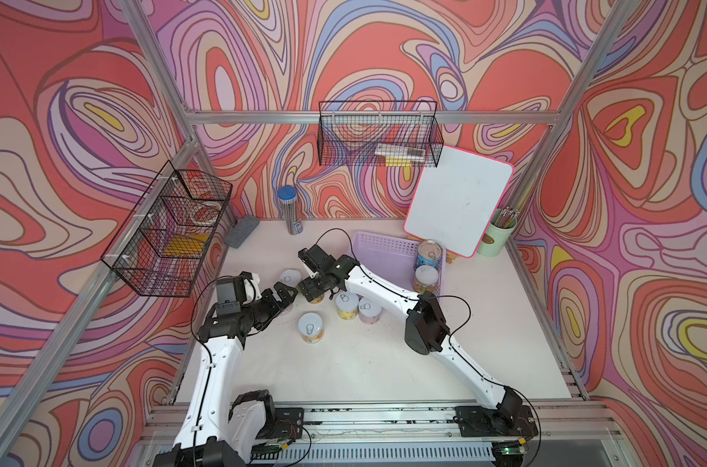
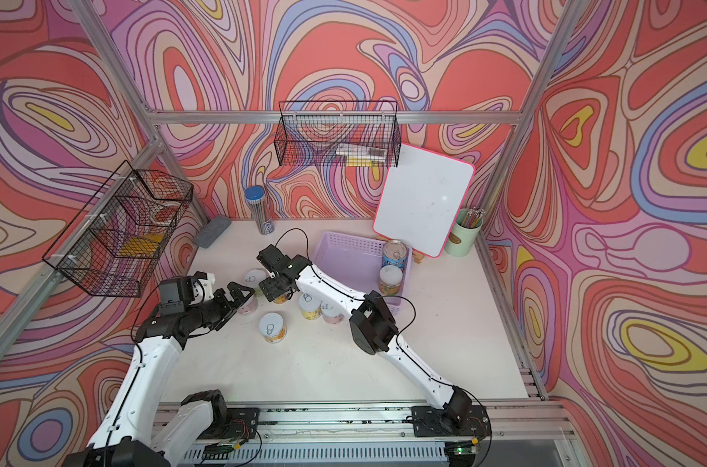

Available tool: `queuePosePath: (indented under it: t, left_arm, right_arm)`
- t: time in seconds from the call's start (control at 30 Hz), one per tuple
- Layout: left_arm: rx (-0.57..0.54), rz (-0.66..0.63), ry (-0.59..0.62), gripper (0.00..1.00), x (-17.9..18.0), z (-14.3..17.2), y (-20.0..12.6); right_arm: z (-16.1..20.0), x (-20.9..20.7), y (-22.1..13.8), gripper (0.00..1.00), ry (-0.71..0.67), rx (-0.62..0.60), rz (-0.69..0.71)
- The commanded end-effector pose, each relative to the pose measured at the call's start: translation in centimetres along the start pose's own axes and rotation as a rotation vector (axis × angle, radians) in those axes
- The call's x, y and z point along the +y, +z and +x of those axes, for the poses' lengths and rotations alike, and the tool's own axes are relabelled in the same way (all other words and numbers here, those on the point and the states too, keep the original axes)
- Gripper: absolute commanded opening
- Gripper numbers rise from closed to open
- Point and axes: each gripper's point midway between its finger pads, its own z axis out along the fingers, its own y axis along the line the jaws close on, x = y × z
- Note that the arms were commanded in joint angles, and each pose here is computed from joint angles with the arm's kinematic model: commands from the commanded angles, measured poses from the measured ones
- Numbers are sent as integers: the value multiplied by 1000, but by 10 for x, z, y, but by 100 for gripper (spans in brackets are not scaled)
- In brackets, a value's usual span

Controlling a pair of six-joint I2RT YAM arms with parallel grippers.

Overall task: Put the canned food in the basket
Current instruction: Pick up the canned food from the center of the board.

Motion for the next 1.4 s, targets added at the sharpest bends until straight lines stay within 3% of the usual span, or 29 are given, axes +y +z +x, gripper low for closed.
queuePosePath:
  t: [0.0, 0.33, 0.7, 1.07, 1.37]
  left_arm:
    - [-3, 12, -1, 99, 0, 1, -1]
    - [-3, 18, 2, 99, -2, 0, -2]
    - [-53, 37, 78, 99, -26, -14, -24]
    - [-77, 65, 126, 99, -41, -21, -36]
    - [-29, 61, 177, 99, -51, -12, -20]
  right_arm:
    - [4, -1, 9, 76, -10, 7, 19]
    - [-8, 3, -6, 63, -13, -23, 0]
    - [-65, 17, -105, 60, 17, -208, -77]
    - [-68, 10, -137, 58, 27, -244, -48]
    - [-62, -5, -174, 57, 47, -299, 14]
